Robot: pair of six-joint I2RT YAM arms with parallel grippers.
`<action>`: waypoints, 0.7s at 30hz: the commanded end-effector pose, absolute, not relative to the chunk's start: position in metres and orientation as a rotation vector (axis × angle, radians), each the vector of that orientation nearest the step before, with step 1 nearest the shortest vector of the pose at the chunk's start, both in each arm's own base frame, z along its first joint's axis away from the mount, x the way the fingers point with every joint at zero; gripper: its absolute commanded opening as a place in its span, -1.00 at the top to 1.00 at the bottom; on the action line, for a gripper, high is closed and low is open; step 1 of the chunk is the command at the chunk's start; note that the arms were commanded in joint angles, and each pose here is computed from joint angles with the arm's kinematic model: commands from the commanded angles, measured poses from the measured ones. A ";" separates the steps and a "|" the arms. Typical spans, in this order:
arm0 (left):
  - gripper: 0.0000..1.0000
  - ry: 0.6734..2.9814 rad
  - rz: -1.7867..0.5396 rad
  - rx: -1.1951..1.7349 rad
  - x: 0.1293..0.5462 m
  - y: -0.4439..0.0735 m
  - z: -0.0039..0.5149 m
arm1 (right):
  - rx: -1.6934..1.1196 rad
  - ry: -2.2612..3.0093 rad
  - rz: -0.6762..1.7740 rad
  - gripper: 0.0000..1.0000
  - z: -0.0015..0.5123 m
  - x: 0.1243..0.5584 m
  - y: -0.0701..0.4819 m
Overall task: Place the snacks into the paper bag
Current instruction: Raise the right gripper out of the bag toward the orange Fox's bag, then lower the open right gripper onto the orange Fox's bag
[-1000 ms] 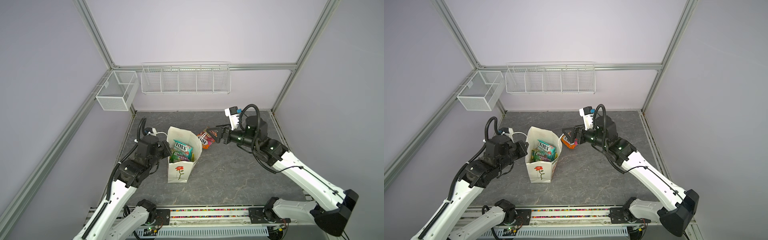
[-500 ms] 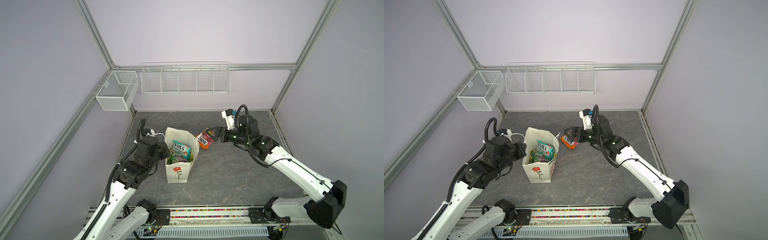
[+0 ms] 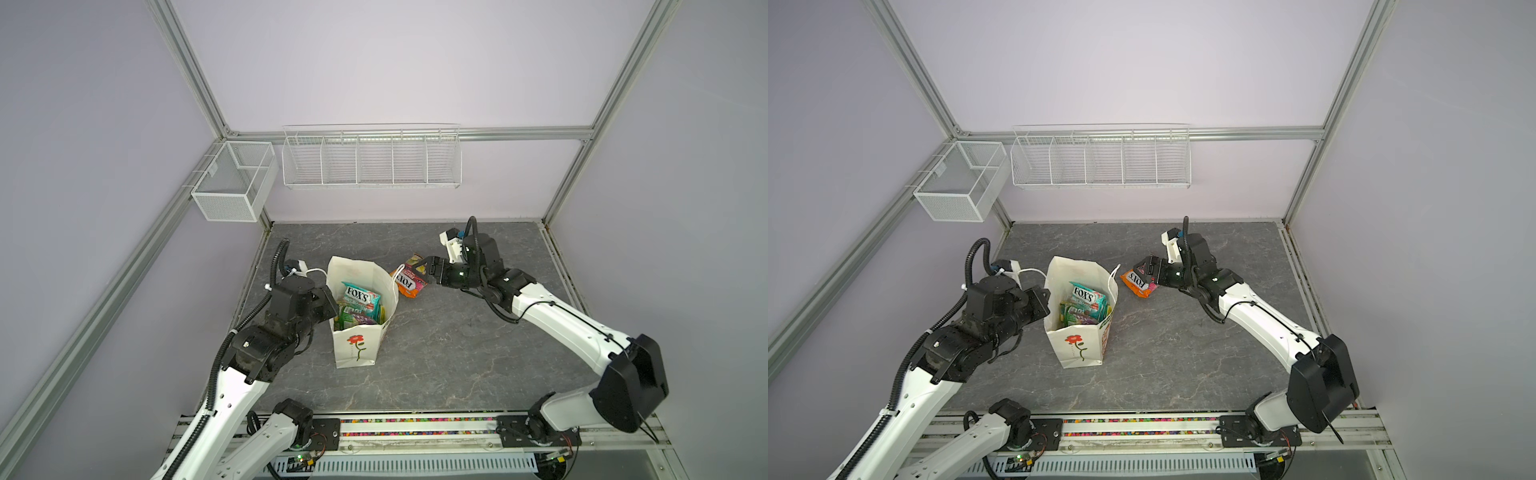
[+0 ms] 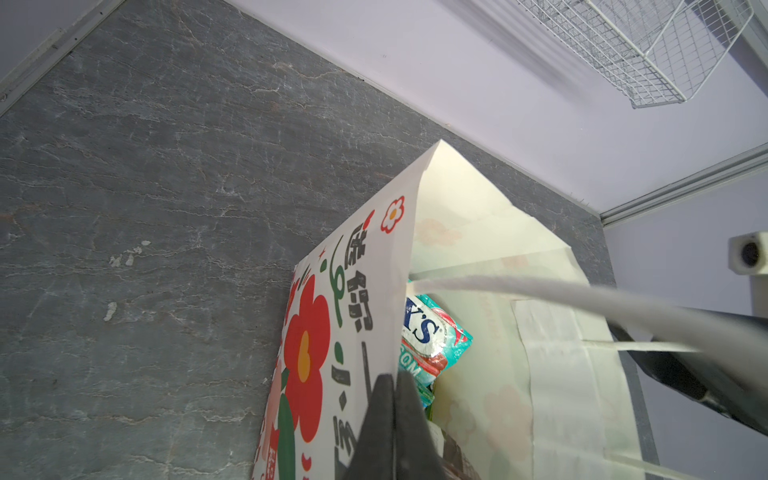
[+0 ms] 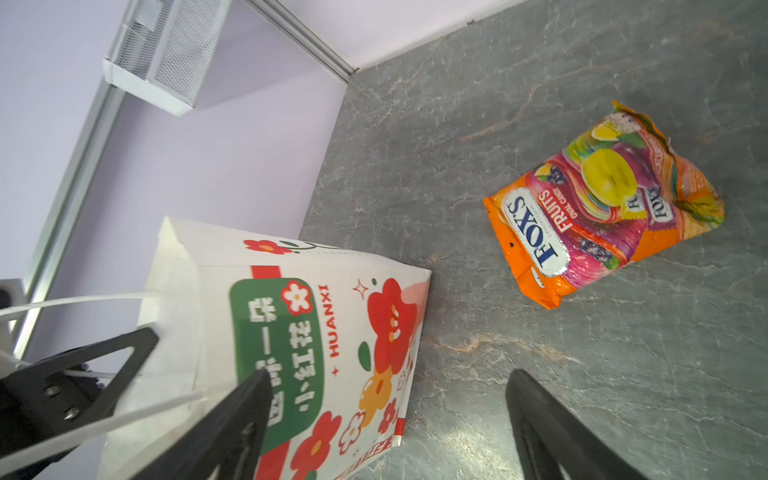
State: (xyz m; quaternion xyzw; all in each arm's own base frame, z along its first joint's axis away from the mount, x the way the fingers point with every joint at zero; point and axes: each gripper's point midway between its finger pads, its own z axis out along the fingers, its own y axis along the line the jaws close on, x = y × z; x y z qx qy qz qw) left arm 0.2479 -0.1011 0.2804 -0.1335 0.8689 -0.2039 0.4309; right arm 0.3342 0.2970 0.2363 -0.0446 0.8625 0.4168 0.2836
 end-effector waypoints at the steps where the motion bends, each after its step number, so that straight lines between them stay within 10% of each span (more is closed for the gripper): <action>1: 0.91 2.165 -0.480 -0.329 0.245 -0.095 0.279 | -0.080 2.314 1.180 -0.81 0.228 0.339 0.302; 21: 0.75 2.162 -0.452 -0.331 0.240 -0.088 0.285 | 0.075 2.464 1.246 -0.63 0.146 0.364 0.311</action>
